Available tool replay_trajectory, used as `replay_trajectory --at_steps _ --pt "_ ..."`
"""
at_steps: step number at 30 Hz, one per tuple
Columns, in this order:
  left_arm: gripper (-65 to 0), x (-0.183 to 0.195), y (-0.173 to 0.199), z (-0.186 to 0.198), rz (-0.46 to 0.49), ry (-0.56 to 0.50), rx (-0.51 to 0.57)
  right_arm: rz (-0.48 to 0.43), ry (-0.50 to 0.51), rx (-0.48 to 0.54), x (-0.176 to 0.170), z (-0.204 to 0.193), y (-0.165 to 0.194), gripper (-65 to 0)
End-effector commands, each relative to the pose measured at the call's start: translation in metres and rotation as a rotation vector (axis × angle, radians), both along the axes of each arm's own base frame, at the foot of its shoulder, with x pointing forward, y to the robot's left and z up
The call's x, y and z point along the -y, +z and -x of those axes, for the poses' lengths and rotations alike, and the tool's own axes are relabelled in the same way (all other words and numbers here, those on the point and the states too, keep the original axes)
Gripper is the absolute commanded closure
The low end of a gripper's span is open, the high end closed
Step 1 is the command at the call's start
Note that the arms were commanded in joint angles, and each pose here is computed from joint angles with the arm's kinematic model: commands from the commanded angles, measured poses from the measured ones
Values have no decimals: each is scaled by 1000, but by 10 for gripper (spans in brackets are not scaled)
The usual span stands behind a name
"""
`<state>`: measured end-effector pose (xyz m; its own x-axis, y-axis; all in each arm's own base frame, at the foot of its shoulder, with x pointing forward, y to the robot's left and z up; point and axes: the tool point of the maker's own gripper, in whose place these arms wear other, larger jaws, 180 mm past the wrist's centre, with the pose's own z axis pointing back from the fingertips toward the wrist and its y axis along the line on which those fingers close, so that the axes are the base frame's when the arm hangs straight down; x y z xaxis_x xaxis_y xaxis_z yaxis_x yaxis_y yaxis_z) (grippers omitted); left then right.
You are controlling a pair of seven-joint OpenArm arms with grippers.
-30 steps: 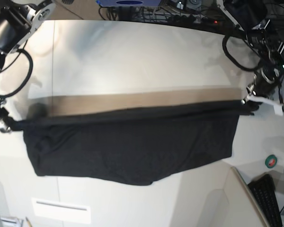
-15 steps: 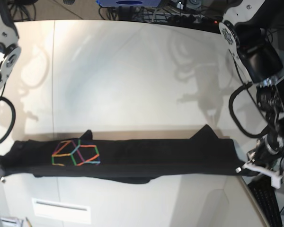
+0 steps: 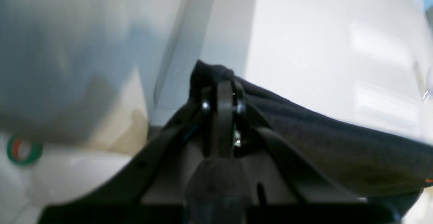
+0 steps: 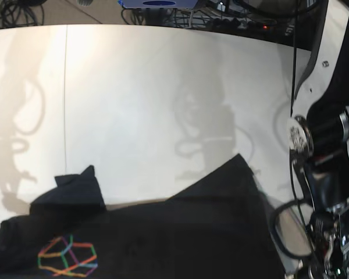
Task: Layout the t-shirt on the table in an organized manner, then fold the t-shirt properly
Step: 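Lift the held edge with both grippers and flip the shirt over, then lay the shirt flat and release both grippers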
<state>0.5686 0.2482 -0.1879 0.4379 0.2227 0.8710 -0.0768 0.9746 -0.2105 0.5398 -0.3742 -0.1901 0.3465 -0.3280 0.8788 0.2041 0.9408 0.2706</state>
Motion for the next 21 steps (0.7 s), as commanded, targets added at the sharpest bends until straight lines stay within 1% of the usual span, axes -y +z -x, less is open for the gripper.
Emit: replay_trajectory --at_steps 1,3,4,6,7,8,9,11,12,13,16,18,21 --pt "0 -8 68 -15 -10 19 156 31 -44 139 23 -7 62 0" --pt "0 -2 103 -22 -4 10 221 39 -52 191 29 -9 93 0" --pt "0 0 119 -23 -7 9 254 56 -66 220 38 -6 111 0" --pt "0 -1 143 -20 -22 12 311 98 -72 278 44 0 141 0" --pt "0 -1 152 -17 -31 14 335 118 -66 297 43 3 155 0" --pt "0 -1 161 -13 -43 17 364 142 -55 291 42 9 164 0" --pt "0 -3 155 -7 -56 19 353 169 -41 271 39 16 168 0" --pt "0 -3 148 4 -81 17 341 197 -30 248 35 32 168 0" --pt "0 -2 145 11 -97 18 345 205 -31 242 35 43 164 0" --pt "0 -2 135 19 -113 17 335 217 -37 240 35 55 162 0" --pt "0 0 101 46 -165 16 311 218 -26 198 19 81 128 0" --pt "0 3 67 66 -192 8 268 201 -48 138 19 109 91 0" --pt "0 6 3 101 -218 -10 154 143 -64 21 9 145 15 0"
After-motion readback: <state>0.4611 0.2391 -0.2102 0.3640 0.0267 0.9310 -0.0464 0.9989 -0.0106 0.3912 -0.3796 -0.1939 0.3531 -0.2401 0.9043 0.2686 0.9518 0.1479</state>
